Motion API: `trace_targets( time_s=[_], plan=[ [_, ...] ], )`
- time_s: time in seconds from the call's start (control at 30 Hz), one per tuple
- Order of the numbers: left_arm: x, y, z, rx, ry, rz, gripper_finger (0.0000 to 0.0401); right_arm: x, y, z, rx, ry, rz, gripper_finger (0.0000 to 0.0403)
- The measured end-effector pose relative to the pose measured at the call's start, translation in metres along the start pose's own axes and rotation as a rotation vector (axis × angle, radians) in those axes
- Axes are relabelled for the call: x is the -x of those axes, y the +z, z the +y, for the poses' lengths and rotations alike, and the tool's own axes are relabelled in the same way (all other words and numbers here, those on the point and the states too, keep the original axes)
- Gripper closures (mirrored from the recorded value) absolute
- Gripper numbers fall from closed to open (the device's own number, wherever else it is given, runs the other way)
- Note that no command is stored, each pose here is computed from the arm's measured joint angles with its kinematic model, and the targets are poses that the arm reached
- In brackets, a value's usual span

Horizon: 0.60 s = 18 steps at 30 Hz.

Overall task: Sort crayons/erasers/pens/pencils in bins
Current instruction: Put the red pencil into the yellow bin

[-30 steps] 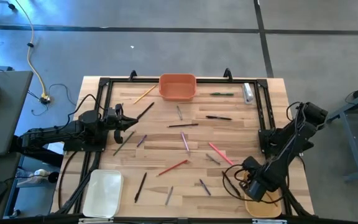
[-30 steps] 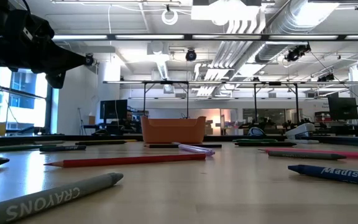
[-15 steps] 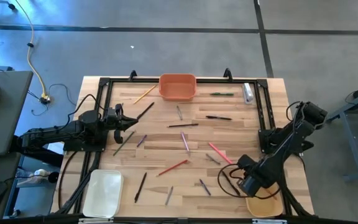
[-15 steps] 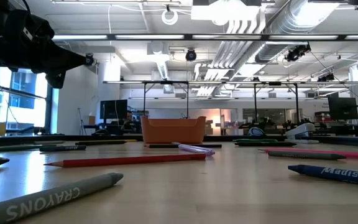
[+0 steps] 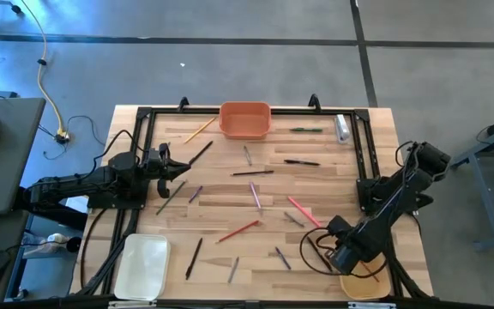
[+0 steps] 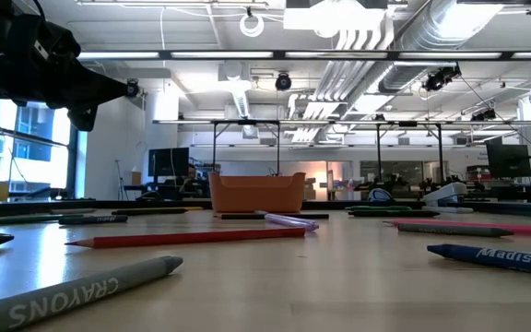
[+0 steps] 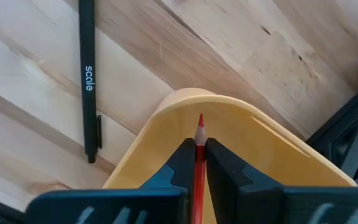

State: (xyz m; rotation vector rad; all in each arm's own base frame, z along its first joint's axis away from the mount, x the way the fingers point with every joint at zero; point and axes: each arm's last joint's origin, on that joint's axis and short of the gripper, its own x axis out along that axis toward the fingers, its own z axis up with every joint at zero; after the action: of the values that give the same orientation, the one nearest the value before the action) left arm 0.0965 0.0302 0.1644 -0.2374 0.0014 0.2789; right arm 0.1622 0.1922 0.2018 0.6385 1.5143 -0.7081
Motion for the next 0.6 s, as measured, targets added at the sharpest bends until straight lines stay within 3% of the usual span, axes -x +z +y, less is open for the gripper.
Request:
trace_targets(
  time_s=[0.6],
  plan=[
    [0.000,0.000,0.000,0.000,0.000,0.000,0.0401,-0.030,-0.004,0.015,0.085,-0.110,0.079,0.0372]
  ],
)
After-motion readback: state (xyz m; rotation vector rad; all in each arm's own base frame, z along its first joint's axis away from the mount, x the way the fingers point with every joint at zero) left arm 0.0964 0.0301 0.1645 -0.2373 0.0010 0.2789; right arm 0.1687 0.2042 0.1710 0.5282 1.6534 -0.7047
